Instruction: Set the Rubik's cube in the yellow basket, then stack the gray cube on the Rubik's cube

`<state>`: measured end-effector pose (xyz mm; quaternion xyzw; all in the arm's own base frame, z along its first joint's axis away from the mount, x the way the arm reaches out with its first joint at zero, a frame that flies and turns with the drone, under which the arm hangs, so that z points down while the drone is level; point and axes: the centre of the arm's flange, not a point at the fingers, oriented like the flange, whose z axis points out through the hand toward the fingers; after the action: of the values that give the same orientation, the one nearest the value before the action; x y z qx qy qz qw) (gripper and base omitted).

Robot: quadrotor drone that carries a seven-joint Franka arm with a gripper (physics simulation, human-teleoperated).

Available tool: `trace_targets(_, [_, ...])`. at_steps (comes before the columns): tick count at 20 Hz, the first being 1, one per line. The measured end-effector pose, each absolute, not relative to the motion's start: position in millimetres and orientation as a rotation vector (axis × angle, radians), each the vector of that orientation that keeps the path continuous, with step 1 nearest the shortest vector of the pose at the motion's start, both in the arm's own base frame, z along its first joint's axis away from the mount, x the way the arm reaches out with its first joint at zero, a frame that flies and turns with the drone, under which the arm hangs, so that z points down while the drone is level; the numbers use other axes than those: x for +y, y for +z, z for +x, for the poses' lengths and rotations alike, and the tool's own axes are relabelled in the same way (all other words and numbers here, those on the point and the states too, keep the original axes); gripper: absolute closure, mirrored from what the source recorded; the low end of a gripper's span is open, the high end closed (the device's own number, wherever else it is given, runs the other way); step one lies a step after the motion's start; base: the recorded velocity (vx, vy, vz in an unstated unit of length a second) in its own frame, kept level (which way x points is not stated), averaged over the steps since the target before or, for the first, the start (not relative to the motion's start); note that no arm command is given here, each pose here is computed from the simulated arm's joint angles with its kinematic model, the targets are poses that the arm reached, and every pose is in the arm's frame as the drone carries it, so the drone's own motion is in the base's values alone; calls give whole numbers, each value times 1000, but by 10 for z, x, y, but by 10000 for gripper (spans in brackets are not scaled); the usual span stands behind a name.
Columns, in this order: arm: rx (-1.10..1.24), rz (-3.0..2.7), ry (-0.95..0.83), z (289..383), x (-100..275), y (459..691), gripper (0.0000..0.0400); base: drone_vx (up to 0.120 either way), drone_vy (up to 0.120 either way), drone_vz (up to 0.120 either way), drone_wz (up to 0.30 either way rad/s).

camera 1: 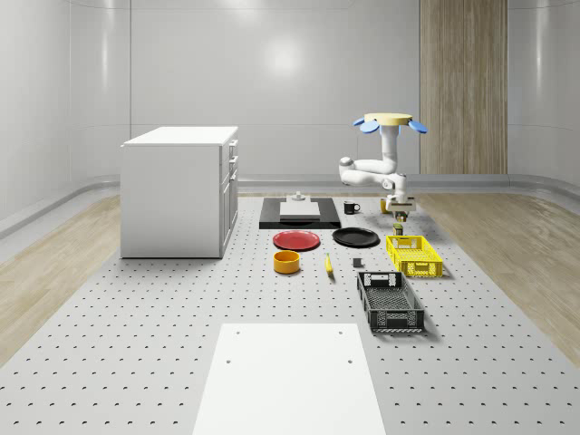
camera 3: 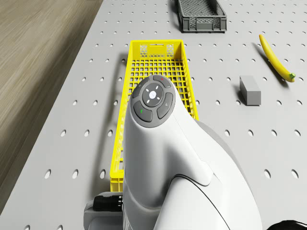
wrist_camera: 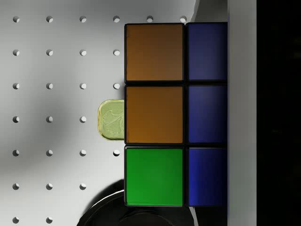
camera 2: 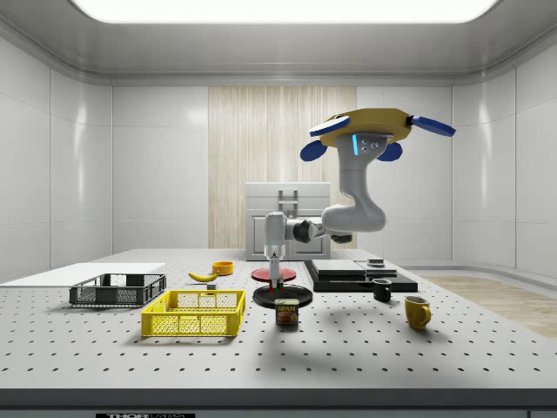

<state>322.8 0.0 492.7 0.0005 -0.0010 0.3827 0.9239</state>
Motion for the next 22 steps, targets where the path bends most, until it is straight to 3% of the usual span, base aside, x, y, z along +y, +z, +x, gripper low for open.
trace_targets(22, [-2,1,785,3228,0,4927,75,120,0,0,0])
